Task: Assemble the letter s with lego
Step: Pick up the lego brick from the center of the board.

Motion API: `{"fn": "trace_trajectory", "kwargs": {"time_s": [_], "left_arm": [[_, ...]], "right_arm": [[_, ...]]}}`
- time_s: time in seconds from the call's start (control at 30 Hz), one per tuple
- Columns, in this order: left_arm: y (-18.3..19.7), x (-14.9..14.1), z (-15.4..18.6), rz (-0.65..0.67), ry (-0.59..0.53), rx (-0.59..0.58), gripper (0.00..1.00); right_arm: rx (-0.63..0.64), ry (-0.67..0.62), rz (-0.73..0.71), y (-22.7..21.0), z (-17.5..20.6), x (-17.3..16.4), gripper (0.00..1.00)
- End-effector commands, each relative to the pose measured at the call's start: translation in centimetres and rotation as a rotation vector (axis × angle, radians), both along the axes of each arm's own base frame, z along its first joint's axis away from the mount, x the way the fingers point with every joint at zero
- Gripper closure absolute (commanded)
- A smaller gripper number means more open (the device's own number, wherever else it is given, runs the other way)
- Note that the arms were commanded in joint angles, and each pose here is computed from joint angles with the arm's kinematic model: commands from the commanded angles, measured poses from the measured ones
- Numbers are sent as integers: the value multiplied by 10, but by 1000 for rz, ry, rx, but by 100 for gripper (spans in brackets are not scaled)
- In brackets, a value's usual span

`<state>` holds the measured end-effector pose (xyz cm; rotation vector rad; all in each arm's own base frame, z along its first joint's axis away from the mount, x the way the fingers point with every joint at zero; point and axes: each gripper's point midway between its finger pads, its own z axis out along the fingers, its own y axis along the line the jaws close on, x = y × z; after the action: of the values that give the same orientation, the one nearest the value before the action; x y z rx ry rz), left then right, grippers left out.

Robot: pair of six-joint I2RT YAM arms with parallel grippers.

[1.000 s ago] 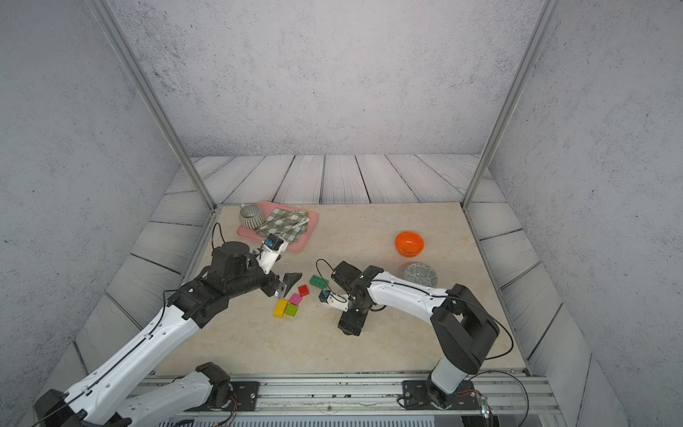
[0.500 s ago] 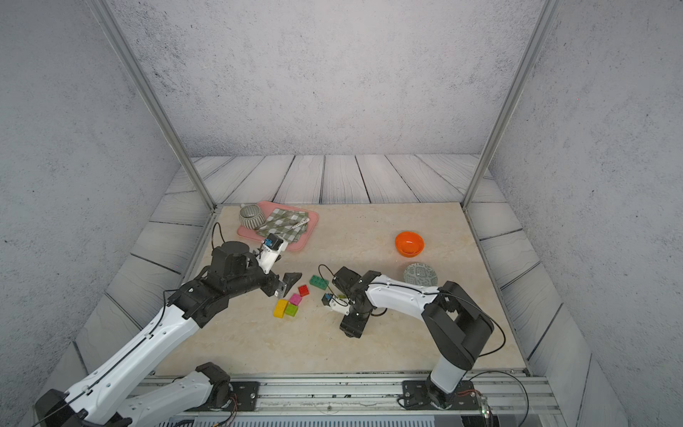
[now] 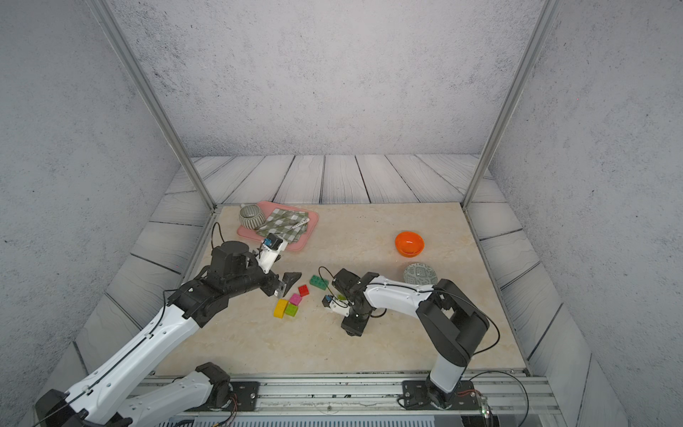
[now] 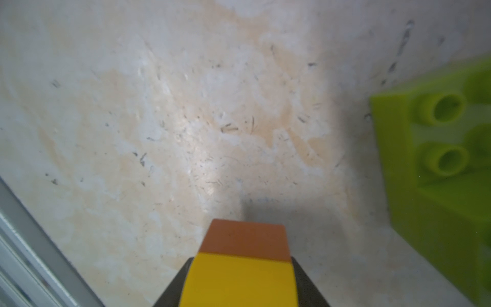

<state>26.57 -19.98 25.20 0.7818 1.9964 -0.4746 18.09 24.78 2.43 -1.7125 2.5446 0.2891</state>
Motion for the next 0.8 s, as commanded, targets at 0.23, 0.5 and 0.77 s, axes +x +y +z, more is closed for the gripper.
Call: {"fn": "trace_trajectory", "kwargs": {"time_s": [0.23,0.5,0.77], "left_arm": [[0,3,-3,0,6,-15,5],[0,2,-3,0,5,-14,5],[1,3,0,2,-1,-20,5]], "right_arm": [[-30,20,0,-2,-7,-1,60],[-3,-25,26,1,13,3,73],[69,-207,291,9,107,18,75]]}}
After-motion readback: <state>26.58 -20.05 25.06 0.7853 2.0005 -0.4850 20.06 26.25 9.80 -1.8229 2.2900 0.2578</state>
